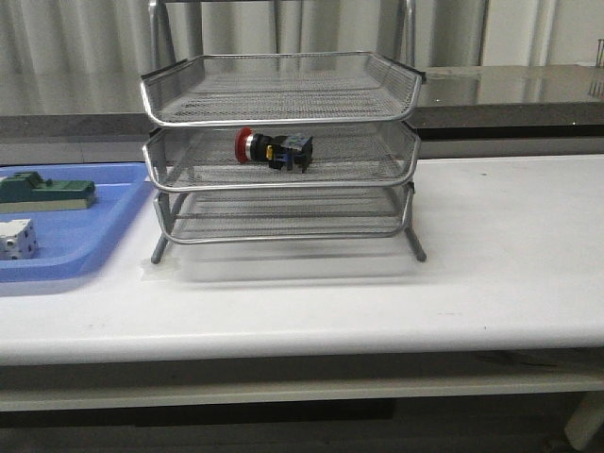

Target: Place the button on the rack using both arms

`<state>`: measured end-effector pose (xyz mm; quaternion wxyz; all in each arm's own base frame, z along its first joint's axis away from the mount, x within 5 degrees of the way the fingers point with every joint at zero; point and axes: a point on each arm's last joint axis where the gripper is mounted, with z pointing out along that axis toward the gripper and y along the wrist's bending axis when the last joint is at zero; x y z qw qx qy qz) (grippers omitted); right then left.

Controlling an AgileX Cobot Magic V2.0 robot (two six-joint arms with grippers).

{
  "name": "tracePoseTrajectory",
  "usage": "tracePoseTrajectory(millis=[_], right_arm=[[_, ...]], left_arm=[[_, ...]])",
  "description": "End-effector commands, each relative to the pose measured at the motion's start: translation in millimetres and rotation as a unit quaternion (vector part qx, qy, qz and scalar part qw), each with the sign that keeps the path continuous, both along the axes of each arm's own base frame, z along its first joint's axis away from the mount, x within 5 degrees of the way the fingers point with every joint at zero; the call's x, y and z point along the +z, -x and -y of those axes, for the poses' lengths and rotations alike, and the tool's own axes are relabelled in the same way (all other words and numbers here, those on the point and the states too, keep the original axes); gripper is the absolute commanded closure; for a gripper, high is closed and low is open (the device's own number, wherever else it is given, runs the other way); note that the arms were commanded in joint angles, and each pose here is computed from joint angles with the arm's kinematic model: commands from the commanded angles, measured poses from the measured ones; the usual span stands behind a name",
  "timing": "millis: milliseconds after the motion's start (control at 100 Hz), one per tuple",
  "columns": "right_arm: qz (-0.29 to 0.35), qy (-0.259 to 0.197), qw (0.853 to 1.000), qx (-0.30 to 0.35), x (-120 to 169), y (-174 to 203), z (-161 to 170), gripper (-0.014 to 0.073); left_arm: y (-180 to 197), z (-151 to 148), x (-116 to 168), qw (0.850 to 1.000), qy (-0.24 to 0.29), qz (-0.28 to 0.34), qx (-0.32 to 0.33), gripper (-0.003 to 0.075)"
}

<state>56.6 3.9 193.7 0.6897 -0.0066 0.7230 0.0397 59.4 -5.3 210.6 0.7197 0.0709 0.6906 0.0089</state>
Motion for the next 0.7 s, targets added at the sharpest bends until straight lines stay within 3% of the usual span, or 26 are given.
tracePoseTrajectory(millis=[0,690], right_arm=[[0.064,0.000,0.998,-0.001,15.8,2.6,0.3,0.0655],[0.064,0.000,0.998,-0.001,15.8,2.6,0.3,0.0655]], left_arm=[[-0.6,0.4,-10.8,1.000,0.008,0.018,-0.002,0.0741],[4.4,-4.1,-7.0,0.998,0.011,0.051,0.035,0.0741]])
